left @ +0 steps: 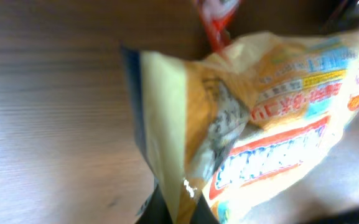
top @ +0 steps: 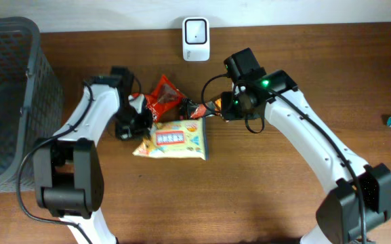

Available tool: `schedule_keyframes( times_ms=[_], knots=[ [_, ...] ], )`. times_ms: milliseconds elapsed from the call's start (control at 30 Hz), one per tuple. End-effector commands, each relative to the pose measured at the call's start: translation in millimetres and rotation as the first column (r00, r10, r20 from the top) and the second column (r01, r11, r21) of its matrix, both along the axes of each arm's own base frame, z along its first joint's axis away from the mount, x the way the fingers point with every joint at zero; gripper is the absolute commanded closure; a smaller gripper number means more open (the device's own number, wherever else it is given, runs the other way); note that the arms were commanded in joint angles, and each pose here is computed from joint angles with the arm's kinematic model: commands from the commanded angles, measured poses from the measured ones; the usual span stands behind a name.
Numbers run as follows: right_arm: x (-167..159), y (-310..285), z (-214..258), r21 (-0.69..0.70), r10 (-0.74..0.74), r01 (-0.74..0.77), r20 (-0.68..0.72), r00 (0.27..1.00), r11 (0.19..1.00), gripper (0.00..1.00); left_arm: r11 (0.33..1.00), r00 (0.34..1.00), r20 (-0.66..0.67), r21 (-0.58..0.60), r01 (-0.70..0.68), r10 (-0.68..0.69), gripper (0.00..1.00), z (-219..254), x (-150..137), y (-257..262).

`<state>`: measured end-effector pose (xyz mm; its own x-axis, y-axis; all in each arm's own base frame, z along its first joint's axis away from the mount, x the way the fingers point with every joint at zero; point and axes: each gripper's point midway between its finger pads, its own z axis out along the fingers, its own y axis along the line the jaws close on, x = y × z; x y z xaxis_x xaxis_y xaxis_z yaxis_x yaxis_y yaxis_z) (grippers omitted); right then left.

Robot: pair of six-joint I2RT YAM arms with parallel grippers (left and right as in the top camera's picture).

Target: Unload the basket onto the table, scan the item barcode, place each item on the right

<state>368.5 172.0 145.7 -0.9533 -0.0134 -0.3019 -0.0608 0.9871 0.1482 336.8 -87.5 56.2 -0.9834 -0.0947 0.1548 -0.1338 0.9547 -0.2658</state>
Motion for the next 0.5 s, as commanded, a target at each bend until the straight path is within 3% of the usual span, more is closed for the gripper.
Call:
schedule_keyframes(
  times_ms=[0, 67, 200, 467],
  knots=[
    [3.0, -1.3, -13.1, -0.029, -0.008, 0.008, -0.019, 1.000, 1.000, 0.64, 0.952, 0.986, 0.163, 0.293, -0.092, 0.045, 1.00, 73.5, 31.5, 36.2],
    [3.8, -1.1, -16.2, -0.031, -0.009, 0.008, -0.024, 1.000, 0.999, 0.62, 0.906, 0.974, 0.216, 0.394, -0.156, 0.074, 1.00, 100.8, 36.0, 45.3],
    [4.5, -2.9, -20.7, -0.046, -0.012, 0.011, -0.030, 0.999, 0.999, 0.62, 0.685, 0.903, 0.414, 0.626, -0.373, 0.113, 1.00, 155.6, 43.9, 78.9],
    [6.0, -15.8, -21.8, -0.067, -0.037, 0.034, -0.038, 0.999, 0.997, 0.62, 0.450, 0.893, 0.446, 0.810, -0.377, -0.054, 1.00, 190.8, 40.9, 108.9]
  ],
)
